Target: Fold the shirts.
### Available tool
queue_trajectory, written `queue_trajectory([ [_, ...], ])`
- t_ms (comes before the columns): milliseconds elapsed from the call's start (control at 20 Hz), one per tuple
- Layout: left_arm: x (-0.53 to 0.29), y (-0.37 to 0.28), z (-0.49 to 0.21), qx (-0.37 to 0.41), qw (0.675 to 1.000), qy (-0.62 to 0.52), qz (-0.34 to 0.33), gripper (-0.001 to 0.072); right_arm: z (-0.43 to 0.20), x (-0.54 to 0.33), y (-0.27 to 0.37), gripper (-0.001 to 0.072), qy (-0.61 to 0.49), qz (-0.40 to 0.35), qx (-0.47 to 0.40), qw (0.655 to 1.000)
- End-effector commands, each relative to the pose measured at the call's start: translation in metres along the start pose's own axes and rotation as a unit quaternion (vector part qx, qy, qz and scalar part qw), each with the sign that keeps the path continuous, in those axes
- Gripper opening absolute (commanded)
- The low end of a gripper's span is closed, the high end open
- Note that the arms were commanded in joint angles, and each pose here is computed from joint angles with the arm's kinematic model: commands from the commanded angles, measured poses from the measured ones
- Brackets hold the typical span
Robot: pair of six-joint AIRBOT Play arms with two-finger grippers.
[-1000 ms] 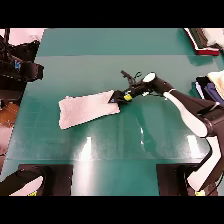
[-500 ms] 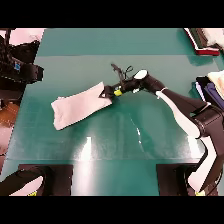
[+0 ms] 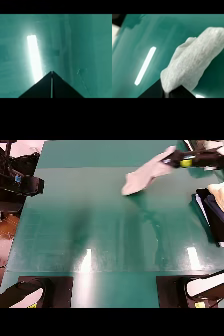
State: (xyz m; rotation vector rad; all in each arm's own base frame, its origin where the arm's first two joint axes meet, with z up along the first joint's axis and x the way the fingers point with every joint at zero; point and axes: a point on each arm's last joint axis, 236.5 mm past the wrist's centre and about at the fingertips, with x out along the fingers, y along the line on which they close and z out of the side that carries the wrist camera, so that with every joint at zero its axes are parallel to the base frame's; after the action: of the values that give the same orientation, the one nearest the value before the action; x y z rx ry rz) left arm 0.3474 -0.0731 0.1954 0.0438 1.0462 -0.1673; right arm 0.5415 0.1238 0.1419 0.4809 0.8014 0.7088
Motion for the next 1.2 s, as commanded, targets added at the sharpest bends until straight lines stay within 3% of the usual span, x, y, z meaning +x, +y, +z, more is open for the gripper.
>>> queue_trajectory([
  [0, 0.0, -0.01, -0.001, -0.002, 1.0, 0.002, -0.02, 0.0023, 0.05, -0.107, -0.08, 0.0014, -0.094, -0.11, 0.007, 0.989],
  [250, -0.001, -0.022, -0.001, -0.005, 0.999, 0.003, -0.047, 0.0023, 0.076, -0.215, -0.172, 0.0014, -0.209, -0.212, 0.044, 0.954],
  [550, -0.002, -0.029, -0.002, -0.007, 0.998, 0.004, -0.061, 0.0023, 0.081, -0.287, -0.216, 0.0014, -0.265, -0.28, 0.033, 0.922],
  [950, -0.002, -0.029, -0.002, -0.018, 0.998, 0.005, -0.061, 0.0023, 0.119, -0.355, -0.171, 0.0014, -0.313, -0.295, -0.051, 0.901],
  [1150, -0.002, -0.029, -0.001, -0.018, 0.998, 0.004, -0.061, 0.0023, 0.107, -0.383, -0.154, 0.0014, -0.325, -0.314, -0.046, 0.891],
])
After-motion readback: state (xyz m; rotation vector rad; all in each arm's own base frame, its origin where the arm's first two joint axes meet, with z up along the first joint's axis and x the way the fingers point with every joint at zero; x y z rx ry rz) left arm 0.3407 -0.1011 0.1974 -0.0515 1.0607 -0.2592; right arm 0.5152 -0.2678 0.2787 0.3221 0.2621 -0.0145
